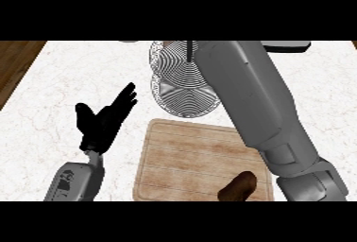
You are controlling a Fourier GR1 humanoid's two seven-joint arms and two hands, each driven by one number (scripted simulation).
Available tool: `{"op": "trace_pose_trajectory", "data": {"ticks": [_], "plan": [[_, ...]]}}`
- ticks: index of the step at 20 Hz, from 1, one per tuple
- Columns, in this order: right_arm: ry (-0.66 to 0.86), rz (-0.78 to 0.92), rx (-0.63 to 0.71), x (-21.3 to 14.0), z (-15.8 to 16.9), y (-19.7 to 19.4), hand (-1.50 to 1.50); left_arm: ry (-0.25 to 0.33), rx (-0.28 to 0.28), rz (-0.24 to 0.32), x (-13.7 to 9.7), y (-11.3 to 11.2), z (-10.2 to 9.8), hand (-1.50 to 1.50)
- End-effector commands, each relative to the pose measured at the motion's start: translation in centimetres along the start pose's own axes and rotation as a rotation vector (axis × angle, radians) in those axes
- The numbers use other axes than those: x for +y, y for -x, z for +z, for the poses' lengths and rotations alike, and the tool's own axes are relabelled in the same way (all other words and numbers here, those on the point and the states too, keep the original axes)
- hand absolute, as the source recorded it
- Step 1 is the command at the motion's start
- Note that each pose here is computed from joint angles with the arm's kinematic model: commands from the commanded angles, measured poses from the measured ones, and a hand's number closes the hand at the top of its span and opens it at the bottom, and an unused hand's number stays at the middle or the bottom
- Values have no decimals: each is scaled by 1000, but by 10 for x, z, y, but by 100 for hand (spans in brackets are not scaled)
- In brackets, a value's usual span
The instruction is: Pick the pear from the cutting board and place it in the tiered basket
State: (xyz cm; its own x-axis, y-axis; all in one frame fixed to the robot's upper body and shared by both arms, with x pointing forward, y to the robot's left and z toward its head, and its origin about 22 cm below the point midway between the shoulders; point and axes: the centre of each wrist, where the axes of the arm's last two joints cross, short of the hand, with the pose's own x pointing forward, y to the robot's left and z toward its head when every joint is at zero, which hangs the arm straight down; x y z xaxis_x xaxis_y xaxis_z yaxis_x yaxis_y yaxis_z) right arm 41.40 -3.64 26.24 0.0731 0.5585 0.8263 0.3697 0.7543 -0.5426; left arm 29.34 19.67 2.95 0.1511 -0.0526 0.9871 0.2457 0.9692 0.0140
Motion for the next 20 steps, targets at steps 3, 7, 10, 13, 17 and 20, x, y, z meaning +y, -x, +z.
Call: {"op": "trace_pose_trajectory", "data": {"ticks": [3,7,10,13,17,20], "plan": [[-23,-135,-68,26,-1,11,-150,11,7,-3,18,-2,5,0],[31,-148,-171,32,-9,9,-150,17,-24,-1,4,4,4,0],[127,-171,-193,32,-10,-6,-150,1,-14,2,5,-7,-3,0],[233,-215,-155,32,-13,-11,-150,-17,8,-3,5,-8,1,0],[286,-338,-14,29,-16,1,-150,-66,7,23,16,8,8,0],[314,-300,21,18,-25,12,-150,-83,23,26,35,-4,3,0]]}}
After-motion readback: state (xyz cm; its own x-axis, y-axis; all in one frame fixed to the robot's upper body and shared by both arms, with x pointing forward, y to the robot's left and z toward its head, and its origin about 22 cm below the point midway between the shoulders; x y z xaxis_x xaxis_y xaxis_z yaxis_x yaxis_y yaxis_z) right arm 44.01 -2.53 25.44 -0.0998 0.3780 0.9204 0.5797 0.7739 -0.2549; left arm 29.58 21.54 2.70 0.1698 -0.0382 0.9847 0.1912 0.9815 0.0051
